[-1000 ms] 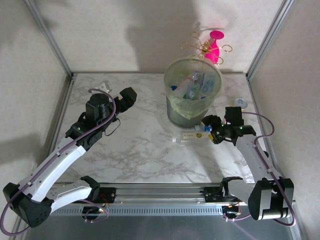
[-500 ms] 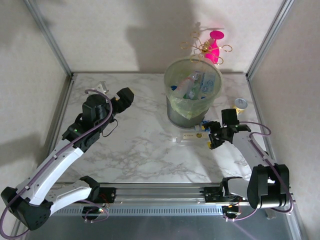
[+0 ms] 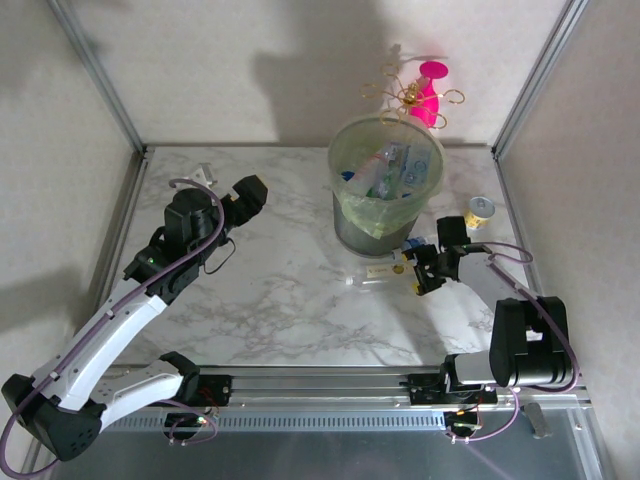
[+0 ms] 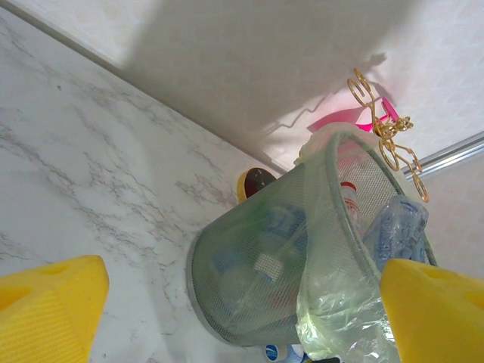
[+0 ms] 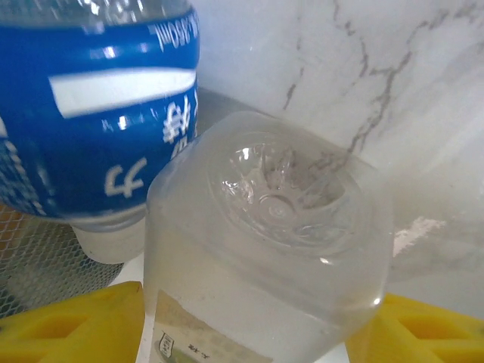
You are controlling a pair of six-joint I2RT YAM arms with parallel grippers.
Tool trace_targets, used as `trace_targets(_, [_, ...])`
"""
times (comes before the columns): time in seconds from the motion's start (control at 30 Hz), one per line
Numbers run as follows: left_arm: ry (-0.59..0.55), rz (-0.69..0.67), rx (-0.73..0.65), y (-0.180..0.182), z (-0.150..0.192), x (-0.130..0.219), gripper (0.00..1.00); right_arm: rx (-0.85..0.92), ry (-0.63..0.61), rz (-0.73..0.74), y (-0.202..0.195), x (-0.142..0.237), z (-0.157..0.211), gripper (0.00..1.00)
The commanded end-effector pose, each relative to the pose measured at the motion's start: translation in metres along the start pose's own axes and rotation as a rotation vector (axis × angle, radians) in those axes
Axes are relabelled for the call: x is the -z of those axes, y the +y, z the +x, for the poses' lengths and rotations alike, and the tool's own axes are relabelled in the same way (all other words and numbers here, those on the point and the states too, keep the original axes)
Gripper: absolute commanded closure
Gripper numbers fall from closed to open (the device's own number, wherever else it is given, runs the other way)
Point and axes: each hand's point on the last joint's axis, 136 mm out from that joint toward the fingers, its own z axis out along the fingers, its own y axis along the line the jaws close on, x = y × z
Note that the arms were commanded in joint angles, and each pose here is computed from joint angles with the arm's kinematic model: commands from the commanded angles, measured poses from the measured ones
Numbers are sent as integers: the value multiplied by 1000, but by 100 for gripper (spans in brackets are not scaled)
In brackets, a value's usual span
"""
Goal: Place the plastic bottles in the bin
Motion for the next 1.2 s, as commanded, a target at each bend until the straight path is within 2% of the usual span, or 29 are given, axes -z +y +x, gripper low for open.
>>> trace_targets(0.0, [-24,-17,8,4,-7,6,8,7,-21,52,-16,-7,-4,35])
trace_targets(0.13, [-21,-19,8,6,-6,4,8,18,-22,75,-22,-9,-3,40])
trace_targets(0.23, [-14,-17,8,5,-4,3,8,22,-16,86,-26,-11,0,40])
trace_targets(0.37, [-10,-12,8,4,-4,1,8,40,-7,121,-30,-13,2,32])
trace_targets(0.43, [-6,-11,10,4,-3,1,8,36,-7,144,-34,-12,2,32])
trace_targets(0.8, [-21,-7,7,4,-6,7,8,20,-81,156,-41,11,-3,45])
trace_targets(1.17, [-22,3,-4,2,-8,12,8,66,-84,268,-56,39,0,45])
